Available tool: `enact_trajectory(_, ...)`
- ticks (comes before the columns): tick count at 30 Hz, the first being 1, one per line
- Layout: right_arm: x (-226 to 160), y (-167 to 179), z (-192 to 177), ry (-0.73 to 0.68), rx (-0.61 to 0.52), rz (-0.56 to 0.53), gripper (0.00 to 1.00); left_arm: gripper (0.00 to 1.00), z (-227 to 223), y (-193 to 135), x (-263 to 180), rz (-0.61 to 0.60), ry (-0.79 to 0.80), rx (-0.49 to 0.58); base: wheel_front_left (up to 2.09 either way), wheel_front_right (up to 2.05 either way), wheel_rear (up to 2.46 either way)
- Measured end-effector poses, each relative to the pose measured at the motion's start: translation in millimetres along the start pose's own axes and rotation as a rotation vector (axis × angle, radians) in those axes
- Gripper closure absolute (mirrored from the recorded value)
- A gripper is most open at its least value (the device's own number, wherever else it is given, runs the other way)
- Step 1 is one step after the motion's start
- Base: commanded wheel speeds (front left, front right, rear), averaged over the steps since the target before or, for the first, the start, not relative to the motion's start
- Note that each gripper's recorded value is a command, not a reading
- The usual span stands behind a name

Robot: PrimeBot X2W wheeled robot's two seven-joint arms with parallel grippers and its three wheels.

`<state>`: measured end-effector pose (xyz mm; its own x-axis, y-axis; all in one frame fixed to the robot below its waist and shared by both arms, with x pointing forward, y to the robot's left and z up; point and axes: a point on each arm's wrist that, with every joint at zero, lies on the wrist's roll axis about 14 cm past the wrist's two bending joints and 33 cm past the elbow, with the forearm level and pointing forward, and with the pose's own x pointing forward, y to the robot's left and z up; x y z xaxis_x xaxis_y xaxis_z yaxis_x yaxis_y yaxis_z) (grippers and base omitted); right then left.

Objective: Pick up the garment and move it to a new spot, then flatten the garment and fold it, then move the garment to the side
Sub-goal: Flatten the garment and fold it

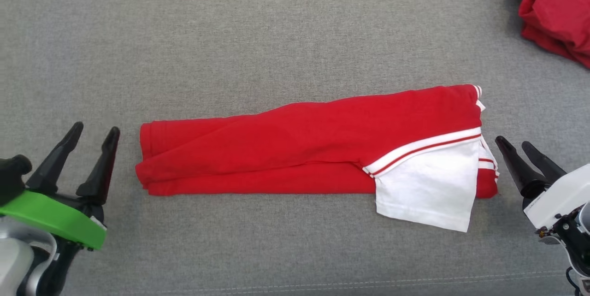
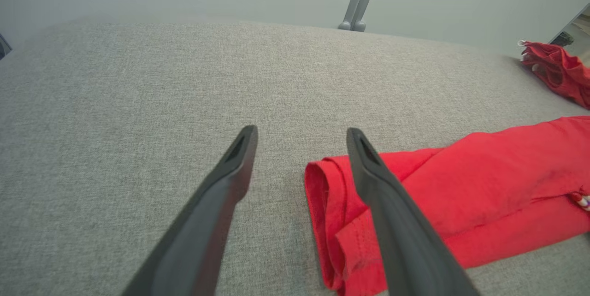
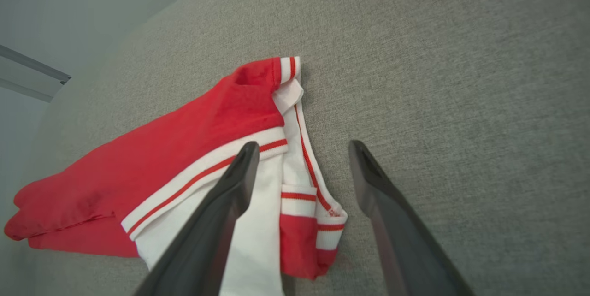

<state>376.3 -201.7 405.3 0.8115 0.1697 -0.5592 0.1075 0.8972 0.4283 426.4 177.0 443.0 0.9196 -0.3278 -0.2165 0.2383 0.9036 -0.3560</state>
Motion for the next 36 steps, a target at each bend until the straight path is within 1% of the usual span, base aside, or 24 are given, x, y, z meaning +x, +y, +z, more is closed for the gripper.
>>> enact_trajectory(5,16,2,-22,0.072,0.024,-0.006,0.0,0.0,1,-7,-5,0.024,-0.029,0.035,0.0,0.0,0.0)
enact_trajectory(8,21,2,-29,0.101,0.025,-0.01,0.0,0.0,3,-8,-8,0.034,-0.041,0.036,0.0,0.0,0.0)
enact_trajectory(14,38,7,-39,0.16,-0.005,-0.002,0.0,0.0,1,7,-24,0.117,-0.049,0.026,0.0,0.0,0.0)
enact_trajectory(17,43,12,-41,0.185,0.008,0.011,0.0,0.0,10,10,-26,0.139,-0.089,0.031,0.0,0.0,0.0)
enact_trajectory(18,45,14,-42,0.189,0.025,0.016,0.2,0.0,13,8,-25,0.138,-0.106,0.034,0.0,0.0,0.0)
enact_trajectory(20,47,20,-44,0.203,0.069,0.034,1.0,0.0,19,4,-25,0.138,-0.134,0.021,0.0,0.0,0.0)
enact_trajectory(23,51,36,-47,0.228,0.141,0.088,1.0,0.0,31,7,-29,0.157,-0.176,0.025,0.0,0.0,0.0)
enact_trajectory(27,51,40,-47,0.23,0.243,0.104,1.0,0.0,33,16,-41,0.202,-0.195,0.03,0.0,0.0,0.0)
enact_trajectory(30,50,29,-32,0.192,0.302,0.088,1.0,0.0,35,20,-48,0.228,-0.209,0.025,0.0,0.0,0.0)
enact_trajectory(36,38,-13,14,0.107,0.328,0.021,1.0,0.0,41,17,-52,0.238,-0.242,0.019,0.0,0.0,0.0)
